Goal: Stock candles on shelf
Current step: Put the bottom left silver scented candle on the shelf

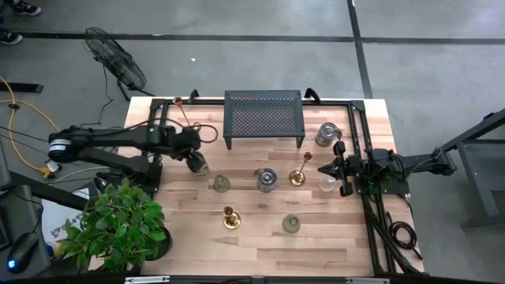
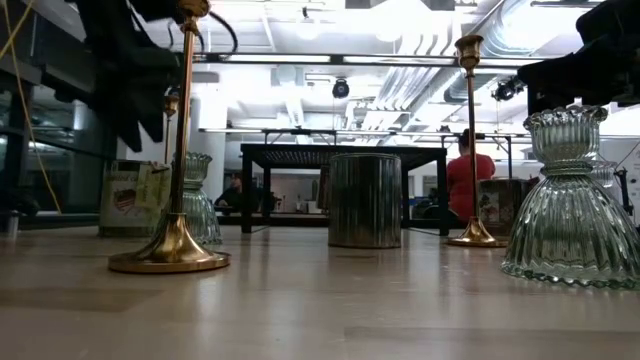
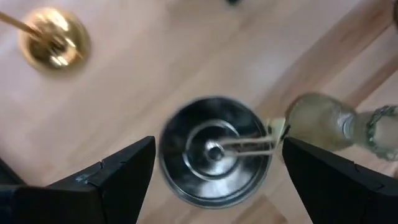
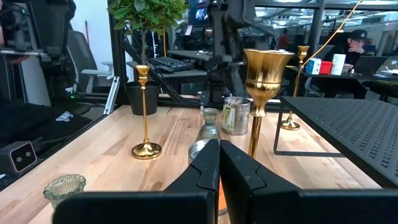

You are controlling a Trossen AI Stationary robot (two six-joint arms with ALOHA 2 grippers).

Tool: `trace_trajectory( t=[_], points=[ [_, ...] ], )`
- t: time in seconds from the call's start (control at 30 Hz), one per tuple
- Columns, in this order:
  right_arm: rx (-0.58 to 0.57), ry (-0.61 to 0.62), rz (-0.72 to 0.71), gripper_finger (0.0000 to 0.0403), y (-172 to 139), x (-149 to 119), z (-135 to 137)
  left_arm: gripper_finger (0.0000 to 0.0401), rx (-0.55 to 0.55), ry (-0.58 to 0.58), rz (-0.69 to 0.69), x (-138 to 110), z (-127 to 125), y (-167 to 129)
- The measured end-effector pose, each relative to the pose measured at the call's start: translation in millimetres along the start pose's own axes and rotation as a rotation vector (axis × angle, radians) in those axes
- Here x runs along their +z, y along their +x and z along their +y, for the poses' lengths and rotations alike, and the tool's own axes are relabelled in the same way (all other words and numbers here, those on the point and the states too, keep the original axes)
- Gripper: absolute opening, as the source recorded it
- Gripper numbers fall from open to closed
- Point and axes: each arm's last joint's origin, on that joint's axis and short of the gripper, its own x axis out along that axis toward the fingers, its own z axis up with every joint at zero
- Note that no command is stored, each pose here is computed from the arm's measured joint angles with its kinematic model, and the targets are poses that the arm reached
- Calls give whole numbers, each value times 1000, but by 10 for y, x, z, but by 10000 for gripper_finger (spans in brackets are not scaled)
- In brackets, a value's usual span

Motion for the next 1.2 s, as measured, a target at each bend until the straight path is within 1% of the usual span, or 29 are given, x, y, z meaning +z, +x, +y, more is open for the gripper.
trace_trajectory(
  t=[0.07,0.17,0.27,0.43,0.6,0.77,0.87,0.97,1.2],
  points=[
    [0,0,0,3,0,0,0,345,-7,-8,50,21,-13,70],
    [0,0,0,3,0,1,0,345,19,0,77,40,-27,145],
    [0,0,0,3,0,0,0,345,64,22,80,43,-27,185],
    [0,0,0,3,0,0,0,345,79,47,83,43,-25,197],
    [0,0,0,3,0,0,0,345,118,50,57,50,-11,196],
    [0,0,0,3,0,0,0,345,146,-4,65,107,97,207],
    [0,0,0,3,0,0,0,345,171,2,84,126,168,212],
    [0,0,0,3,0,0,0,345,169,34,91,140,192,215],
    [0,0,0,3,0,1,0,345,136,166,122,141,178,234]
  ],
)
